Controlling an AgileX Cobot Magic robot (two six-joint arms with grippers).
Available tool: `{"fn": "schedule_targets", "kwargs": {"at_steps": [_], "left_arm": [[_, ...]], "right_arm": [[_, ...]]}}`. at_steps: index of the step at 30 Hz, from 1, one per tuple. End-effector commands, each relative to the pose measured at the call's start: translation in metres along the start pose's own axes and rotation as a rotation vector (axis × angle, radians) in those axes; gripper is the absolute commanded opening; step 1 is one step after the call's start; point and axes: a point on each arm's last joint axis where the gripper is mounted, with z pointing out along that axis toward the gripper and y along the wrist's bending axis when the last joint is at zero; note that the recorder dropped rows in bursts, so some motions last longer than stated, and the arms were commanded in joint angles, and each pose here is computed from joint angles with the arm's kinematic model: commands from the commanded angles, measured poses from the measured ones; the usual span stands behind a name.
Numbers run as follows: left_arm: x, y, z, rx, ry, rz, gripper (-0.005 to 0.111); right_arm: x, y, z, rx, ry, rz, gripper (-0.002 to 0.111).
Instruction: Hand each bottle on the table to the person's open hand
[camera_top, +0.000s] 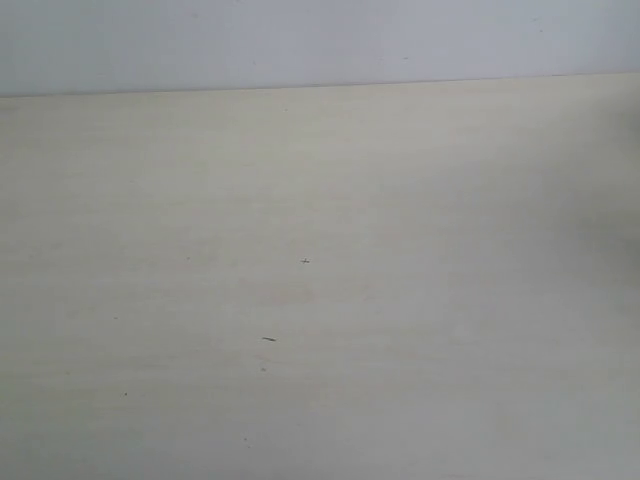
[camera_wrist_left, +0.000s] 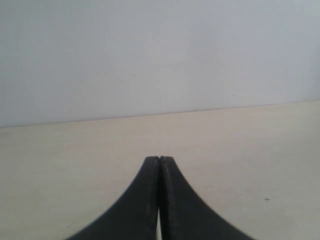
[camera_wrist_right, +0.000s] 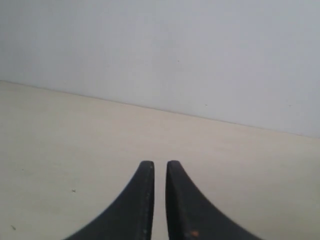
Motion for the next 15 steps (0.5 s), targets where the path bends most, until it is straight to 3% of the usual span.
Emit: {"fn": "schedule_targets", "kwargs": {"at_steps": [1, 5, 7, 15], "left_arm": [[0.0, 0.0, 0.0, -0.001, -0.001, -0.009, 0.0], [0.0, 0.0, 0.0, -0.001, -0.001, -0.009, 0.0], [0.0, 0.0, 0.0, -0.001, -0.001, -0.009, 0.0], [0.0, 0.0, 0.0, -0.001, -0.001, -0.009, 0.0]], "right_arm": [[0.034, -0.007, 0.009, 0.114, -0.077, -0.013, 0.011], [0.042, -0.013, 0.009, 0.229, -0.22, 0.032, 0.011], [0.045, -0.015, 0.007, 0.265, -0.212, 0.107, 0.011], [0.045, -0.02, 0.005, 0.349, -0.217, 0.098, 0.011]]}}
